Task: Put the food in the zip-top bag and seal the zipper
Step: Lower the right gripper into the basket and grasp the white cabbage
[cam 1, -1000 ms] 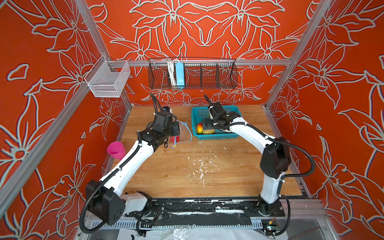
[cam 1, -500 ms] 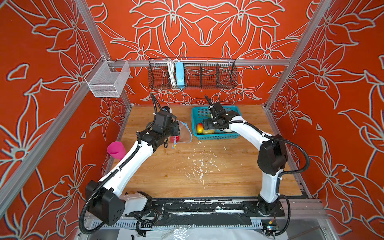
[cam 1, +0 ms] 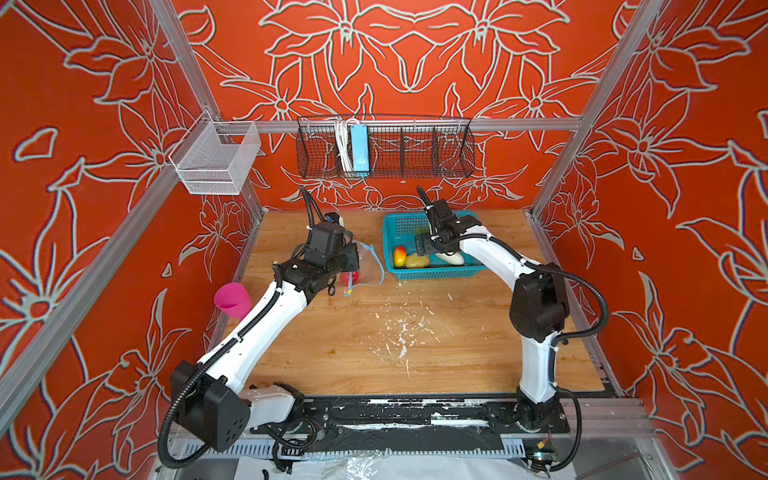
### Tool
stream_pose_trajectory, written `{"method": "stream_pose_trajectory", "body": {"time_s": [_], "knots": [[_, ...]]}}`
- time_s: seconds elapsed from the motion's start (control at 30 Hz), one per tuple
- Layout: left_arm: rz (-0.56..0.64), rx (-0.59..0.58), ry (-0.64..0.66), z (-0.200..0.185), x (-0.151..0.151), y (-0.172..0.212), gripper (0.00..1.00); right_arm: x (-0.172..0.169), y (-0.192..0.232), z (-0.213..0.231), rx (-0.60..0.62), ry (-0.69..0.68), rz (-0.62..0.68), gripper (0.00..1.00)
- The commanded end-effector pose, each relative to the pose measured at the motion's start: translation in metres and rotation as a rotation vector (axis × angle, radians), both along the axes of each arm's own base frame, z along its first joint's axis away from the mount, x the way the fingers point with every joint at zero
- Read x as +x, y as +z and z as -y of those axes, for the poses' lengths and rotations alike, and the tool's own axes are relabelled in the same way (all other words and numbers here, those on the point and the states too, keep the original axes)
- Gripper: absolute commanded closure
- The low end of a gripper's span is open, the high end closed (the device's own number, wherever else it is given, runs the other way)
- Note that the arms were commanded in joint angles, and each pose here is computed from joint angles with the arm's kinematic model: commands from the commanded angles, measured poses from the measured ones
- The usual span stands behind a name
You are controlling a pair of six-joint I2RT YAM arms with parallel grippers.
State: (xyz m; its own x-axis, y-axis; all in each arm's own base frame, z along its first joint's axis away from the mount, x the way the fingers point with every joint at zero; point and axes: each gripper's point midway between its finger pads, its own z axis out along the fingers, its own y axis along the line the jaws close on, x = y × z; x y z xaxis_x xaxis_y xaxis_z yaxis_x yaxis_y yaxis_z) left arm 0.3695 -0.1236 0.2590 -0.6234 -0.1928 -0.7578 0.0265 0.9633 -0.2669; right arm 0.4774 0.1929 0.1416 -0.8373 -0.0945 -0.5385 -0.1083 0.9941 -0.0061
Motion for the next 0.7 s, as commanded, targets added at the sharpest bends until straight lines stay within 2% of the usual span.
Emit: {"method": "stream_pose_trajectory", "body": {"time_s": [0.0, 0.37, 0.67], "knots": [[0.033, -0.016, 0.005, -0.001, -0.001, 0.015, 1.00, 0.007, -0.003, 0.009, -0.030, -0.011, -0.005, 0.02], [0.035, -0.019, 0.006, -0.001, -0.001, 0.016, 1.00, 0.019, -0.017, 0.032, -0.050, -0.051, -0.034, 0.02], [0.032, -0.021, 0.010, -0.001, -0.001, 0.016, 1.00, 0.030, -0.032, 0.040, -0.117, -0.047, -0.061, 0.02]]}}
